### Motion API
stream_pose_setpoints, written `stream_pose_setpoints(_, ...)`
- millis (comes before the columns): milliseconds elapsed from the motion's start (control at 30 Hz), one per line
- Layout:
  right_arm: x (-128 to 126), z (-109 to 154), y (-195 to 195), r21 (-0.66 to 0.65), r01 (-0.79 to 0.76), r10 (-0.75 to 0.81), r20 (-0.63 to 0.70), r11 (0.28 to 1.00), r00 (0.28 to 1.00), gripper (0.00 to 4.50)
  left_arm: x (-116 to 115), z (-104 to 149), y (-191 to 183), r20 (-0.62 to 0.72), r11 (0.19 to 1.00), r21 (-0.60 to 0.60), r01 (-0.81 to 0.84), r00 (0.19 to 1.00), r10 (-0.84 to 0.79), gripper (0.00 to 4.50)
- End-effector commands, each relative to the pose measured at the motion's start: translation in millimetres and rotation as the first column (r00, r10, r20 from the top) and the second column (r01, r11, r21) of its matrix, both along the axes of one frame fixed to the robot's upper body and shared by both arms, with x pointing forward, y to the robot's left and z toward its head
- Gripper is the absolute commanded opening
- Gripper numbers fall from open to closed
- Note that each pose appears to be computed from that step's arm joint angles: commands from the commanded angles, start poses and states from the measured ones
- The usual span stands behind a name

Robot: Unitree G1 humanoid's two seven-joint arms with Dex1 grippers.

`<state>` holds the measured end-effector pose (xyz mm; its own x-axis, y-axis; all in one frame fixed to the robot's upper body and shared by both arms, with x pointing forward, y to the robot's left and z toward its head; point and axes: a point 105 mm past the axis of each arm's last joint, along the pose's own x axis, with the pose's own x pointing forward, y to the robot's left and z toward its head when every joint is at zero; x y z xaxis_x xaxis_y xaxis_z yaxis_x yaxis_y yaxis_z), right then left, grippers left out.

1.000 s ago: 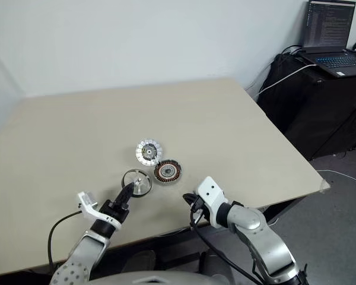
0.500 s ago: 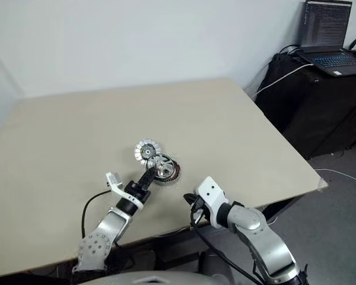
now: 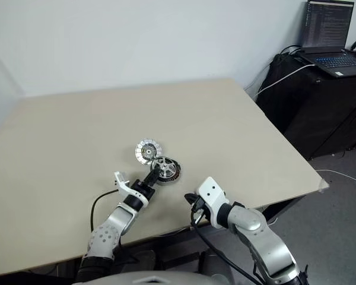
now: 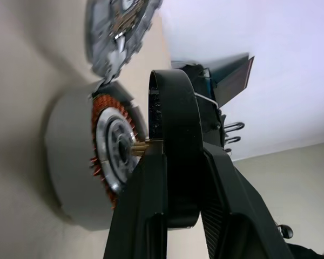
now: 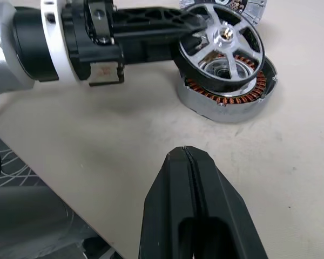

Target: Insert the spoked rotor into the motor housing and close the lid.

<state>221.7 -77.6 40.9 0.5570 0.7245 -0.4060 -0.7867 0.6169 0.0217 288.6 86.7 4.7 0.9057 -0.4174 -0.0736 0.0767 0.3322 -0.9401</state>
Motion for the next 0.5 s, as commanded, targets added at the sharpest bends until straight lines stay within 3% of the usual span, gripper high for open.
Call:
stream_pose_setpoints(33,3.0,12.8,1.5,0.005,-0.008,0.008,0.058,1.000,0.998,0.00,7.8,22.7,-33.0,0.064,0.992,-0.127,0.018,0.998,-0.010,0.76)
stream_pose_setpoints(500,2.7,14.3,1.0,0.002,-0.003,0.003,0.065,1.000,0.998,0.00,11.9,23.6,-45.6,0.063,0.989,-0.136,0.053,0.997,-0.045,0.76)
